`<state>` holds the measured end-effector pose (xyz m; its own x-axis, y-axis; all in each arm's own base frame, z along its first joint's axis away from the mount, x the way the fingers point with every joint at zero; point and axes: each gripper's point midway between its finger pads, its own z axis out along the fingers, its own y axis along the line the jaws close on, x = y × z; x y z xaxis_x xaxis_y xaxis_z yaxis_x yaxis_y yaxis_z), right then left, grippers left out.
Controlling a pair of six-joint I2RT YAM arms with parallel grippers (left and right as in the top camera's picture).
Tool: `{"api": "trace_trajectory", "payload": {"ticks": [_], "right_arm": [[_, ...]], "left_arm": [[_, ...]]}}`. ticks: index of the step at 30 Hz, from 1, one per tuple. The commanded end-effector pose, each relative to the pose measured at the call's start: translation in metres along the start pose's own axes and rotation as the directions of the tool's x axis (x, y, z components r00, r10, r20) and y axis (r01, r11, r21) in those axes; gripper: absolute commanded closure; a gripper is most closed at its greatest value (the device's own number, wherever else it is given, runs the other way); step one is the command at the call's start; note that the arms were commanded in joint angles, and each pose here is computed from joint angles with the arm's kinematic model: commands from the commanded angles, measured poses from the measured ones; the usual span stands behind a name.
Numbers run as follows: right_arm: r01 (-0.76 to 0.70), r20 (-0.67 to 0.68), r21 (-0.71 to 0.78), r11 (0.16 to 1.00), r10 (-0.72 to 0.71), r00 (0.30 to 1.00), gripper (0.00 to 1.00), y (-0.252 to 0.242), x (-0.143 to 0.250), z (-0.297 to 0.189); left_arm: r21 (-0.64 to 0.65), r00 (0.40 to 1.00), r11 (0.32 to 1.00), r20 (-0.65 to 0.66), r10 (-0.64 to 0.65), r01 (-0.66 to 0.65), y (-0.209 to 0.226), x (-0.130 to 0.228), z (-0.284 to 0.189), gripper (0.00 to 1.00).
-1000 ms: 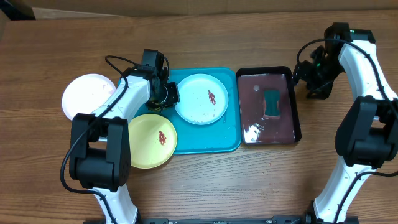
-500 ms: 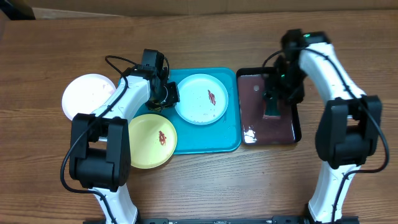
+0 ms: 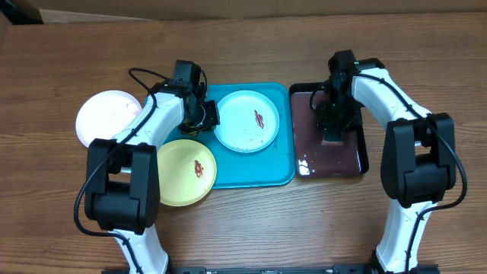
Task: Clean dirty plates on tray and stack at the side
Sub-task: 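Reach the right gripper into the brown tray and grasp the sponge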
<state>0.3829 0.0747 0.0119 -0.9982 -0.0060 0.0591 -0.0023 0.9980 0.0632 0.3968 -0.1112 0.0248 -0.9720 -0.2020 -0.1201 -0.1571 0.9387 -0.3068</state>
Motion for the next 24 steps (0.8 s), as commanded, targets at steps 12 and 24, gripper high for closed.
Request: {"api": "trace_trajectory", "payload": {"ticks": [12,24], "right_arm": [[0.001,0.071,0.029,1.0,-0.003,0.998,0.57,-0.0056,-0.0136,-0.0194],[0.002,0.069,0.03,1.0,-0.004,0.998,0.52,-0.0056,-0.0133,-0.0197]], "left_arm": [[-0.015,0.999,0.999,0.0,0.032,-0.032,0.0009,0.0011,0.0025,0.96],[-0.015,0.999,0.999,-0.001,0.032,-0.032,0.001,0.0012,0.0026,0.96]]}}
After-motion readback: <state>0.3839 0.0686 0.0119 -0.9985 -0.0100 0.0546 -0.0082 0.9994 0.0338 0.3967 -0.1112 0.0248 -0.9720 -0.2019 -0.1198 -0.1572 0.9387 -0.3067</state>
